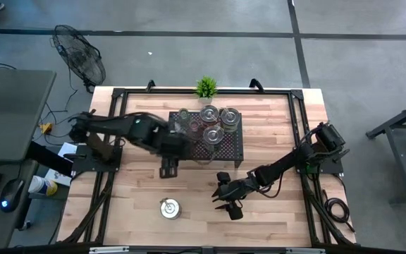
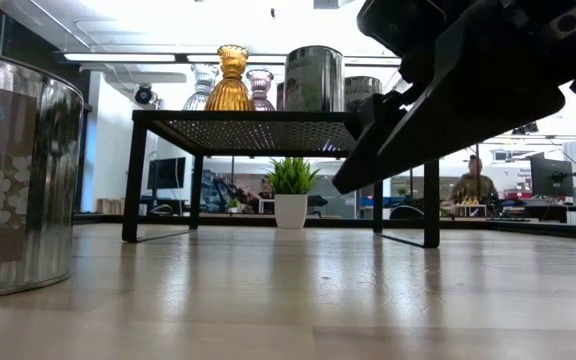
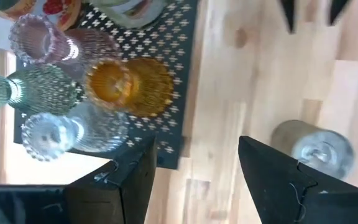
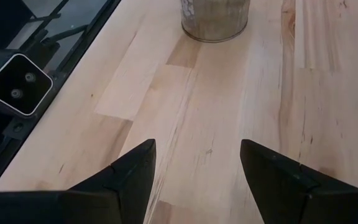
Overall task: Pick & Place candle stick holders
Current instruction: Put the brown scented candle on the shelf
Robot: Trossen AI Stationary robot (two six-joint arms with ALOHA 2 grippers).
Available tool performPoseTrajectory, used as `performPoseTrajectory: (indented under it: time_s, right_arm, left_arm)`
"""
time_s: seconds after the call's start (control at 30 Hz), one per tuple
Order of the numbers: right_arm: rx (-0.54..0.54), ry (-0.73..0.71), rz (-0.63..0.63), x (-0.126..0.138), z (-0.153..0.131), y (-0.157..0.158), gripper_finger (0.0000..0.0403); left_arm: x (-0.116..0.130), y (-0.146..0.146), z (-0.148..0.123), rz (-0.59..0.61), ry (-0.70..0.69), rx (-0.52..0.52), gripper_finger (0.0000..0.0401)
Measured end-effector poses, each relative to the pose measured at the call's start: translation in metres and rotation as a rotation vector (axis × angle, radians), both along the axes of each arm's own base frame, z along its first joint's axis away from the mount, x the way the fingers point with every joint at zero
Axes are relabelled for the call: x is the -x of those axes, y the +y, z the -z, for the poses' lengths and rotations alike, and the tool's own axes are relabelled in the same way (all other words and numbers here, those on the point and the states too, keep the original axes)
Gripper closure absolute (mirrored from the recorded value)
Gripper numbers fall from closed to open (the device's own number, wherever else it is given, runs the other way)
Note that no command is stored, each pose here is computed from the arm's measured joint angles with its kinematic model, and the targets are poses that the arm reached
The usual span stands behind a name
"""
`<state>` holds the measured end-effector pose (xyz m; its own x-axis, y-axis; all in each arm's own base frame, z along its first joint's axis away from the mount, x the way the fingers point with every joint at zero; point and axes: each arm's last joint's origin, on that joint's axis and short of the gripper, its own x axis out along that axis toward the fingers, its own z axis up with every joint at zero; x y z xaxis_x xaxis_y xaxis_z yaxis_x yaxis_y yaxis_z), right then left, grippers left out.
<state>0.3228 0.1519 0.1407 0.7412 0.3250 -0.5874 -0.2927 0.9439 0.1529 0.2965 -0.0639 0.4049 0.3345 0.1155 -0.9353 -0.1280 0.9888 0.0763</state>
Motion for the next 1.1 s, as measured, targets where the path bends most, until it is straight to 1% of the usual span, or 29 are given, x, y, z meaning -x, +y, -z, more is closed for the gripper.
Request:
performPoseTrajectory:
  time_s: [0.17,0.37,0.47,0.57,0.7,0.83,0.97,1.1]
  right_arm:
    - [-0.003,0.002,0.001,0.000,0.000,0.000,0.0176]
    - [-0.024,0.053,0.000,0.004,0.000,0.001,0.0176]
    - [-0.015,0.083,-0.010,0.011,-0.007,0.003,0.0176]
    - [-0.011,0.098,-0.030,0.021,-0.018,0.008,0.0176]
    - [0.008,0.106,-0.043,0.036,-0.034,0.015,0.0176]
    - [0.032,0.128,-0.017,0.054,-0.048,0.020,0.0176]
    - [0.046,0.092,-0.007,0.070,-0.067,0.024,0.0176]
    - [0.058,0.023,0.009,0.081,-0.084,0.025,0.0176]
  left_arm:
    - [0.024,-0.027,-0.015,0.022,-0.076,-0.014,0.0179]
    - [0.047,-0.071,-0.018,0.068,-0.163,-0.098,0.0179]
    - [0.056,-0.090,-0.008,0.089,-0.159,-0.133,0.0179]
    - [0.065,-0.103,0.012,0.075,-0.107,-0.140,0.0179]
    - [0.084,-0.112,0.042,-0.008,-0.037,-0.138,0.0179]
    - [0.102,-0.124,0.076,-0.118,0.008,-0.137,0.0179]
    - [0.114,-0.140,0.101,-0.231,-0.027,-0.083,0.0179]
    - [0.115,-0.147,0.123,-0.407,-0.114,0.004,0.0179]
